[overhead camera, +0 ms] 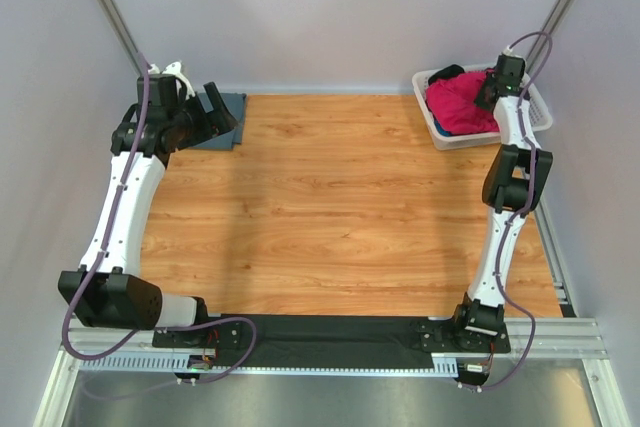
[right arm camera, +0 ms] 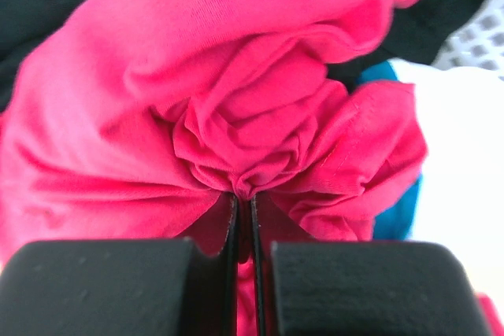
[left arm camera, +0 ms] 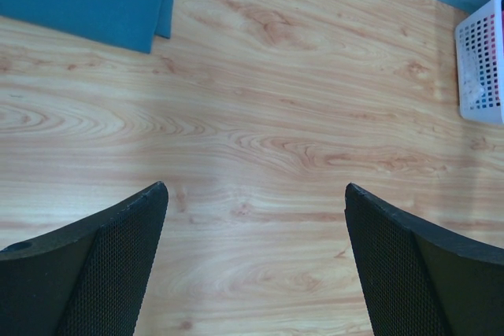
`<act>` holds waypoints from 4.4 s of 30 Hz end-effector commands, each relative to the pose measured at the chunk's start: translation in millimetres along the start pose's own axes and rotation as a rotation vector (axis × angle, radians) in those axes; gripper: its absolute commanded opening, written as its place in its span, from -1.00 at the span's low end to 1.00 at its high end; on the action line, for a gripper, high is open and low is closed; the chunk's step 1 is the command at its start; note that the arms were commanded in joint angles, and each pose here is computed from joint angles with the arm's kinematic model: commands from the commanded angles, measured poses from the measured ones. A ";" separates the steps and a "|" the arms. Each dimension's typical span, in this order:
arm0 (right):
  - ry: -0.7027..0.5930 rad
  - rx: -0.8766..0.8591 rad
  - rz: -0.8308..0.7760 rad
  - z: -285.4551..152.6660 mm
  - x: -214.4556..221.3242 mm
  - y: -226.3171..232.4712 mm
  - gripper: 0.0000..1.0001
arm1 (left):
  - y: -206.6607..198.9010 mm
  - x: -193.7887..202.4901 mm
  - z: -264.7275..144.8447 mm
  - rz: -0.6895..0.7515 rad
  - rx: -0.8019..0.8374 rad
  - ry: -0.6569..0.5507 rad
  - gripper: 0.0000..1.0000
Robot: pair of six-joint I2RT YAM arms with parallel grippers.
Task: Fold and stack the t-shirts
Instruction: Grab the tshirt from the pile, then move the tshirt to the center of the board, then flatten the tshirt out
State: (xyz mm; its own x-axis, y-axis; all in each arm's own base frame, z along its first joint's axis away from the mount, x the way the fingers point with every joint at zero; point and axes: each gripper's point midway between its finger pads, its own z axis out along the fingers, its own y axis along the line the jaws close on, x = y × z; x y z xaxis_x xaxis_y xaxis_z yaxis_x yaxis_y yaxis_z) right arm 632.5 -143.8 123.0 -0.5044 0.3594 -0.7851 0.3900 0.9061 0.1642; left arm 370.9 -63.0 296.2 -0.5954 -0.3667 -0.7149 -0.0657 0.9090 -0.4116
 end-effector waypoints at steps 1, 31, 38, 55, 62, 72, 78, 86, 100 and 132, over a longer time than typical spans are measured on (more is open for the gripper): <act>-0.387 -0.075 -0.003 -137.8 -154.8 25.6 -1.00 | -8.2 -21.5 -23.7 0.036 0.019 -0.087 0.99; 0.104 -1.049 -0.374 -460.1 194.0 312.7 -0.99 | 40.5 72.6 -52.7 0.038 -0.086 0.048 0.99; 0.503 -0.643 -0.461 -368.2 307.7 278.1 0.41 | 21.9 107.6 -30.4 0.033 0.046 0.175 0.99; 0.406 -0.410 -0.126 -358.4 225.3 145.2 0.88 | -53.9 253.3 -14.9 0.213 -0.038 0.408 0.85; 0.357 -0.406 -0.122 -363.4 225.3 111.4 0.87 | -62.5 314.8 -7.6 0.229 -0.155 0.514 0.74; 0.373 -0.532 -0.068 -370.1 220.4 139.3 0.79 | -60.8 373.5 8.7 0.275 -0.192 0.670 0.66; 0.344 -0.524 -0.071 -379.2 216.3 131.7 0.76 | -66.2 393.3 19.8 0.305 -0.189 0.688 -0.01; 0.288 -0.441 -0.014 -392.0 217.4 103.7 0.75 | -146.6 302.1 -6.3 0.379 0.050 0.475 -1.00; 0.057 -0.229 0.185 -441.2 146.3 42.7 0.77 | -294.8 105.5 -146.7 0.292 0.554 0.104 -1.00; 0.373 -0.516 -0.079 -379.2 256.4 146.3 0.53 | -12.1 193.2 -61.6 -0.113 -0.143 0.260 0.90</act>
State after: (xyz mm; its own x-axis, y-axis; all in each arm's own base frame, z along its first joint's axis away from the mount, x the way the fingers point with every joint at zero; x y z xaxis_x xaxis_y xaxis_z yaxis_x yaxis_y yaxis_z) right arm 241.1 143.9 157.6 -0.8208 0.2795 -0.4981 0.0435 0.9001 0.4335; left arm 228.2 -118.7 215.8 -0.7460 -0.3530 -0.5647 -0.1881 0.9251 -0.3298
